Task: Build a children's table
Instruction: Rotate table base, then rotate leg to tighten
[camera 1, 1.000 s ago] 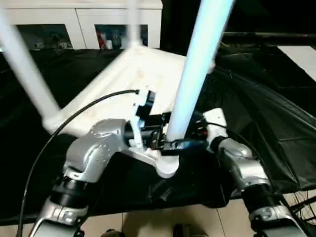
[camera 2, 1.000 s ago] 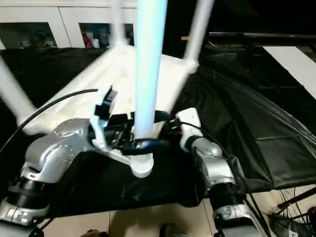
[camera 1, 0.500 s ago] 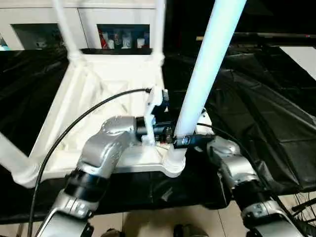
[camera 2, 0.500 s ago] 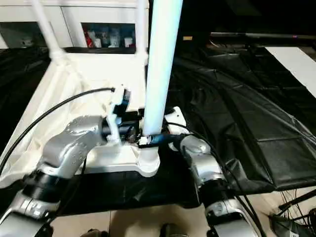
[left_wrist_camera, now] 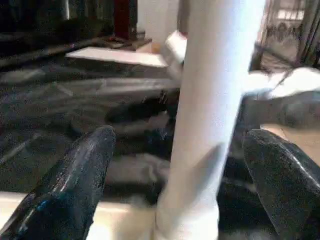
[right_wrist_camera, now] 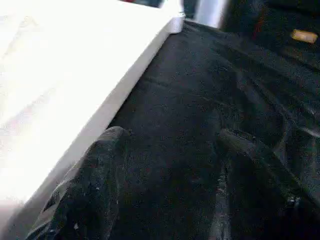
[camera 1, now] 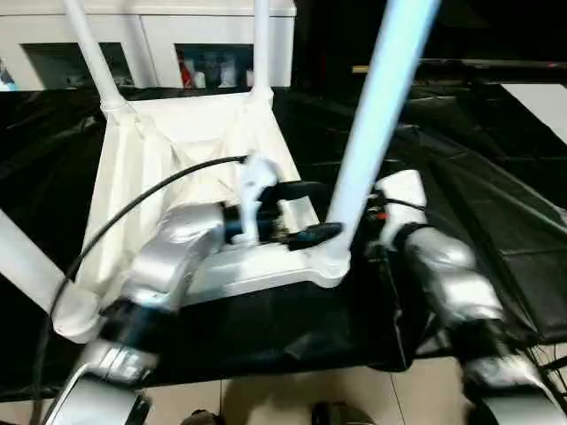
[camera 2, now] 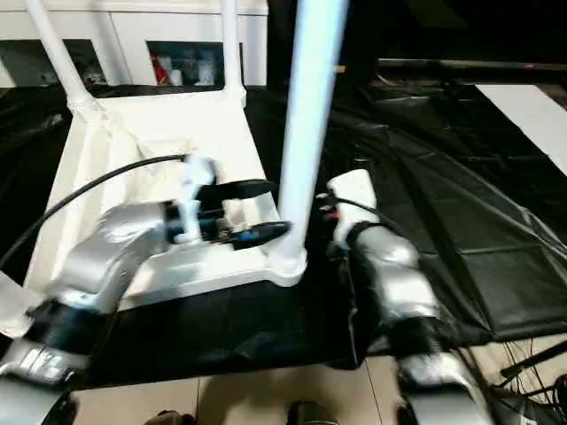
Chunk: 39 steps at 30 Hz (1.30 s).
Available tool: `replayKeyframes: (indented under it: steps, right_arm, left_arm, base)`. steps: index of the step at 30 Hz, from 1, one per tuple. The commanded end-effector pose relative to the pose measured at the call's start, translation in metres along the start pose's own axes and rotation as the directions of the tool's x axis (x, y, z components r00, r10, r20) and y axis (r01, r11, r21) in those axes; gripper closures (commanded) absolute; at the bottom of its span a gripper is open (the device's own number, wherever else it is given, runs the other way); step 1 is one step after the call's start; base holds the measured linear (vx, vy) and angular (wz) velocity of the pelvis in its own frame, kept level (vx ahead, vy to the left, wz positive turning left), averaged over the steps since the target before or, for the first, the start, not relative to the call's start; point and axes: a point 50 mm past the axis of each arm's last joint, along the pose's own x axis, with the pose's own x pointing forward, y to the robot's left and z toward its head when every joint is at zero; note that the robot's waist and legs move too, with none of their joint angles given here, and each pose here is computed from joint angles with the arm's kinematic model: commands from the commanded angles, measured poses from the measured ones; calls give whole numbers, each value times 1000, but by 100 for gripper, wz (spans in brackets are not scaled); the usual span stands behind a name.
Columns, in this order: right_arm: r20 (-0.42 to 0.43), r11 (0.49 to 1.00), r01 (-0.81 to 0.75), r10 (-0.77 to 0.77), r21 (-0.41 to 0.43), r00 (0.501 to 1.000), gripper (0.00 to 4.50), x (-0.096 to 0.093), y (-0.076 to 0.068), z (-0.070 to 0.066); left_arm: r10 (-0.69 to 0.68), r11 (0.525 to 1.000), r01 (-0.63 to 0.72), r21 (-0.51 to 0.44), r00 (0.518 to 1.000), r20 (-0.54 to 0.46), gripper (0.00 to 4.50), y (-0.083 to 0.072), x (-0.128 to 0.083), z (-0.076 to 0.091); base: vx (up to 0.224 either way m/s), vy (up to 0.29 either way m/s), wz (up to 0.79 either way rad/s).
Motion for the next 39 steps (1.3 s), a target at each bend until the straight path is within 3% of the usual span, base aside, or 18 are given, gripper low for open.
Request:
replayKeyframes:
  steps: [1,4,7,8,14,24,25,28,39]
  right_arm:
    - [-3,999,-46,46,-19,999,140,-9,-2,3]
    - [-46,994,-79,76,-81,996,140,-23,-7,0]
    - [-91,982,-152,143,-111,986,140,-38,-10,0]
    - [-128,964,-223,205,-147,970,140,-47,-10,1]
    - [-225,888,-414,369,-202,902,140,-69,-4,9]
    - [-209,854,-481,442,-199,872,140,-70,7,20]
    - [-208,853,-484,446,-197,870,140,-71,7,20]
    - [-211,851,-489,450,-192,868,140,-71,7,20]
    - [-222,849,-498,458,-176,861,140,-73,8,18]
  left_arm:
    - [-38,999,38,14,999,-35,2,-6,-3,1]
    - [-48,999,48,-3,991,-127,2,-13,-12,-9]
    - [-27,997,46,66,963,-270,2,-18,-17,-27]
    - [-32,997,53,64,954,-299,29,-22,-18,-34]
    - [-11,996,41,74,931,-366,75,-24,-13,-43]
    - [-6,994,54,92,887,-462,141,-21,-18,-49]
    - [-3,995,51,91,885,-465,163,-21,-19,-49]
    - [4,995,42,89,884,-467,168,-19,-22,-49]
    - [-9,997,49,67,868,-496,273,-19,-27,-53]
  base:
    - [0,0,0]
    - [0,0,0]
    - [0,0,0]
    - [0,0,0]
    - [0,0,0]
    - [0,0,0]
    - [0,0,0]
    - [0,0,0]
    - [0,0,0]
